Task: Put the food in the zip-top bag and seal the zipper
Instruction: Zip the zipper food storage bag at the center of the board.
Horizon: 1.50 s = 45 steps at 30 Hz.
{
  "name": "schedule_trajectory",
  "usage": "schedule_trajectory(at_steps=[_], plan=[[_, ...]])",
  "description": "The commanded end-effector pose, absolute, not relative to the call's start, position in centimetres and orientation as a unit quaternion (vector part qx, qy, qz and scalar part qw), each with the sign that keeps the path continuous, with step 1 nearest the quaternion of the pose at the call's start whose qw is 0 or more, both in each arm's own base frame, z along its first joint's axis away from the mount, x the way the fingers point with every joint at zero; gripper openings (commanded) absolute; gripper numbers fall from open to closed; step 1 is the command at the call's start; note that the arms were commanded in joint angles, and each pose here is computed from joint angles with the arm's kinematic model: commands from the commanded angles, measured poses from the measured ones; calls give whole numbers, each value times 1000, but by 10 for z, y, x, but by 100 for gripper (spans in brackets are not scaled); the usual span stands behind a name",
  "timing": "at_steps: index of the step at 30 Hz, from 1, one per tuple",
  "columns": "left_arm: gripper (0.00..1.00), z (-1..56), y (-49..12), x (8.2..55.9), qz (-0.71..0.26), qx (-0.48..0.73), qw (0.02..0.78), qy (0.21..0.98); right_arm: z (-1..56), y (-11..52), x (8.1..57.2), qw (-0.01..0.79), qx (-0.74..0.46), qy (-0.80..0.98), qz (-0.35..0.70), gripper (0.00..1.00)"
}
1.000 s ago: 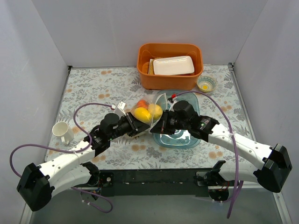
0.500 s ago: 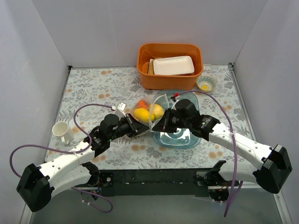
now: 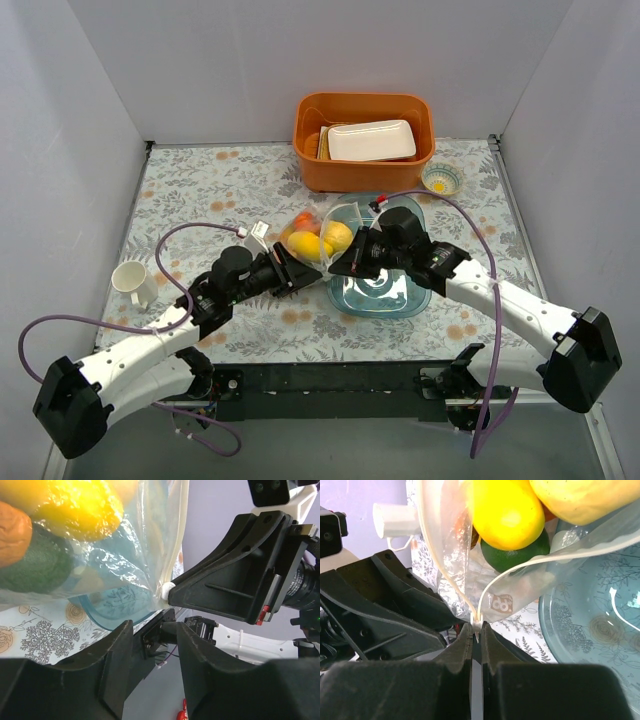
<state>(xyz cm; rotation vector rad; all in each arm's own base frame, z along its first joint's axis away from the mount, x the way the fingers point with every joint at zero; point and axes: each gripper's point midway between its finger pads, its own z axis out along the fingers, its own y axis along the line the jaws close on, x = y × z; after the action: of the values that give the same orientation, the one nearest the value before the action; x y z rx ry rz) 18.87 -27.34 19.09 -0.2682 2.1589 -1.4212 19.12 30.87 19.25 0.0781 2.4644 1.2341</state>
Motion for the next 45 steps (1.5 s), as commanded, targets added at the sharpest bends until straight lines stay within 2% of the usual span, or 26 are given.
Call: schedule_trajectory(at_steps=[1,9,22,28,37,45], plan=[[41,206,-274,186,-546,-99,276,784,204,313,194,200,37,861,467,3],[41,202,-275,186,-564,-119,267,772,199,317,182,172,60,846,501,1],[39,187,-274,187,-560,-167,260,769,208,315,186,183,126,795,565,1],[34,194,-277,195,-567,-177,279,754,206,316,181,175,137,788,574,1],[29,182,-282,189,-560,-189,266,761,208,314,181,178,145,782,579,1],[32,179,-277,192,-551,-208,279,759,206,315,180,172,146,782,581,1]])
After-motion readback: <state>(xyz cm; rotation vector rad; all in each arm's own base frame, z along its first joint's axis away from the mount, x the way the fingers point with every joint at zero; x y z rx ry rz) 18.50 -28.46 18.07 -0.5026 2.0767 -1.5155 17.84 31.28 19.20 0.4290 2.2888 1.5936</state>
